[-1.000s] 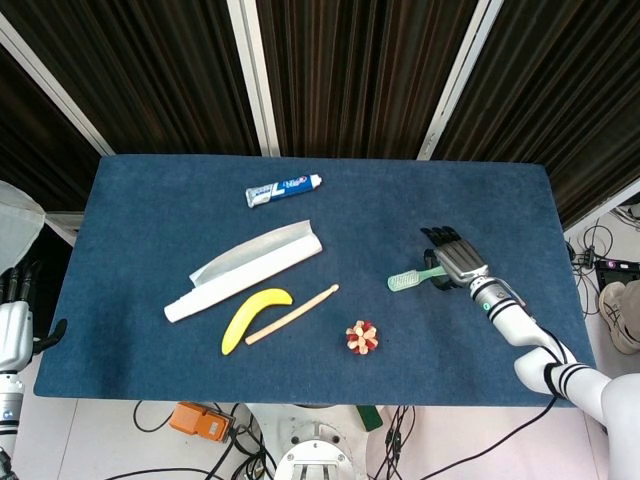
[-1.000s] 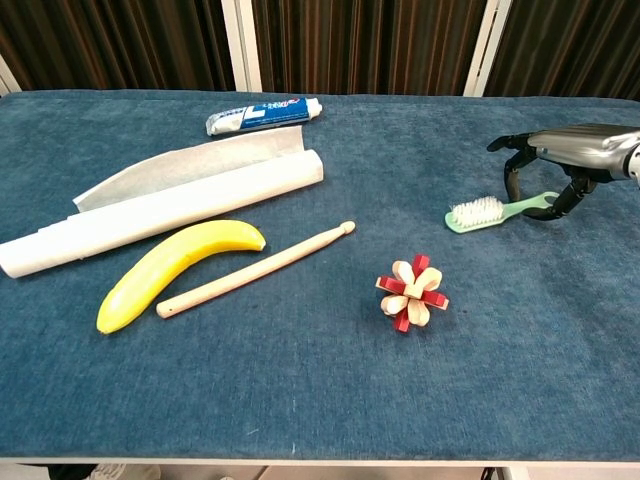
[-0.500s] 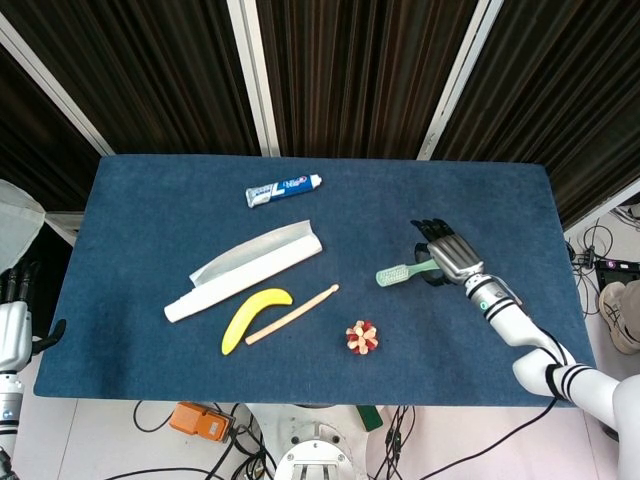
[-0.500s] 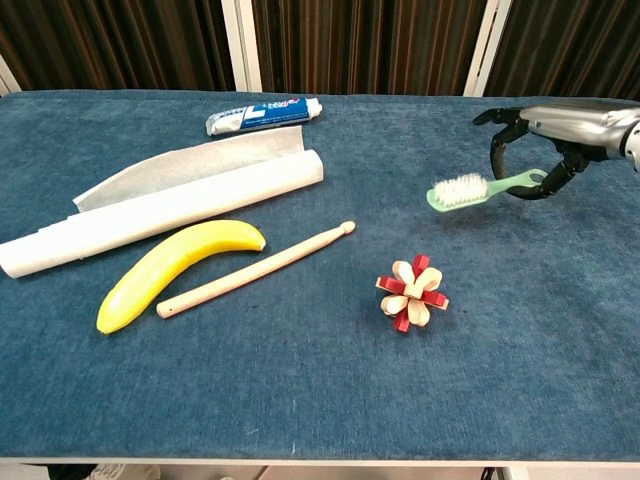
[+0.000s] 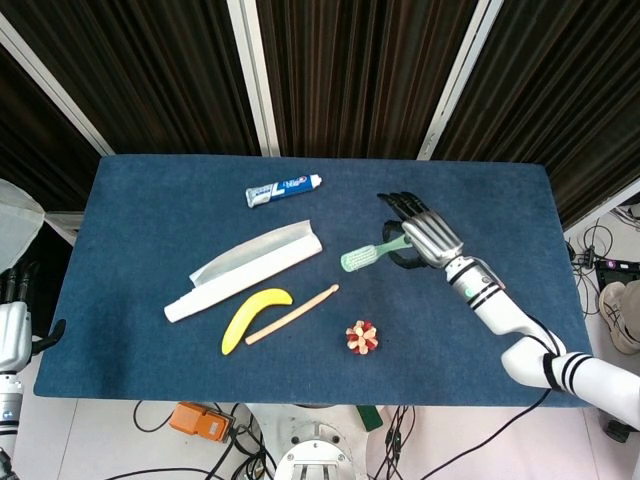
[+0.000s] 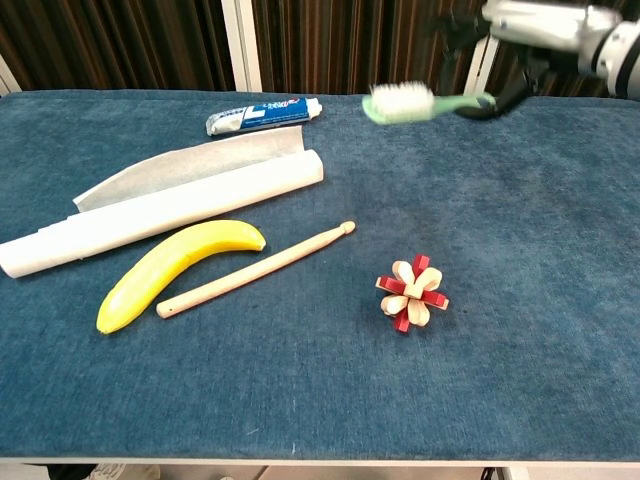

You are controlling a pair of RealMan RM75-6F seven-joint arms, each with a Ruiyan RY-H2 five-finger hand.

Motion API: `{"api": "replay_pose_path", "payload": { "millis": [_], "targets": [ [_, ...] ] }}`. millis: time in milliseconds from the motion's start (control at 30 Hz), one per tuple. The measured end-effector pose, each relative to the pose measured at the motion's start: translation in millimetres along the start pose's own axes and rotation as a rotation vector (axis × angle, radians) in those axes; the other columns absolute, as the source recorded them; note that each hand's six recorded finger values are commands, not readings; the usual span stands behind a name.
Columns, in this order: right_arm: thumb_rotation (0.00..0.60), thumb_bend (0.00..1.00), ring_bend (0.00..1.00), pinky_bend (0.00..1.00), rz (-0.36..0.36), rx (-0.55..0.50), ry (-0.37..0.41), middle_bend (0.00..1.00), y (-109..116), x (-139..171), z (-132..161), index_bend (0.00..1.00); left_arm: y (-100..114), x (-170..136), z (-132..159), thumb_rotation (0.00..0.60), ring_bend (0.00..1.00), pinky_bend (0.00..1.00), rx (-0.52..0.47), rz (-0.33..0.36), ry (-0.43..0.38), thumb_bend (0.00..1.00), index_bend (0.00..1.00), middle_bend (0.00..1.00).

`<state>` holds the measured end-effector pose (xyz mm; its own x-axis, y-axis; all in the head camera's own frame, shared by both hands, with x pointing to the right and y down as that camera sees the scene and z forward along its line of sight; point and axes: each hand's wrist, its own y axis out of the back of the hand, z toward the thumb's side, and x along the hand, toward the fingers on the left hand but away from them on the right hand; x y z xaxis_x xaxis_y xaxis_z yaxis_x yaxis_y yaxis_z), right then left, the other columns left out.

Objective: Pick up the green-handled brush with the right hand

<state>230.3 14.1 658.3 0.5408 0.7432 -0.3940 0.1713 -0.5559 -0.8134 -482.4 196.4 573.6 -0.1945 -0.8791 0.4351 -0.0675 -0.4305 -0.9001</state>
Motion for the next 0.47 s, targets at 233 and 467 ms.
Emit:
{"api": "replay_pose_path", "payload": {
  "millis": [233, 467],
  "targets": [
    [0.6, 0.6, 0.0, 0.0, -0.077, 0.007, 0.024, 0.07, 48.6, -12.3, 19.5, 0.85, -0.1, 0.6, -0.5, 0.6, 0.0, 0.05, -0.003, -0.001, 0.003, 0.25, 0.0, 0.0],
    [0.6, 0.6, 0.0, 0.0, -0.136, -0.053, 0.026, 0.07, 81.1, -10.6, 31.6, 0.85, 0.4, -0.2, -0.8, 0.6, 0.0, 0.05, -0.009, 0.0, 0.006, 0.25, 0.0, 0.0]
  ]
}}
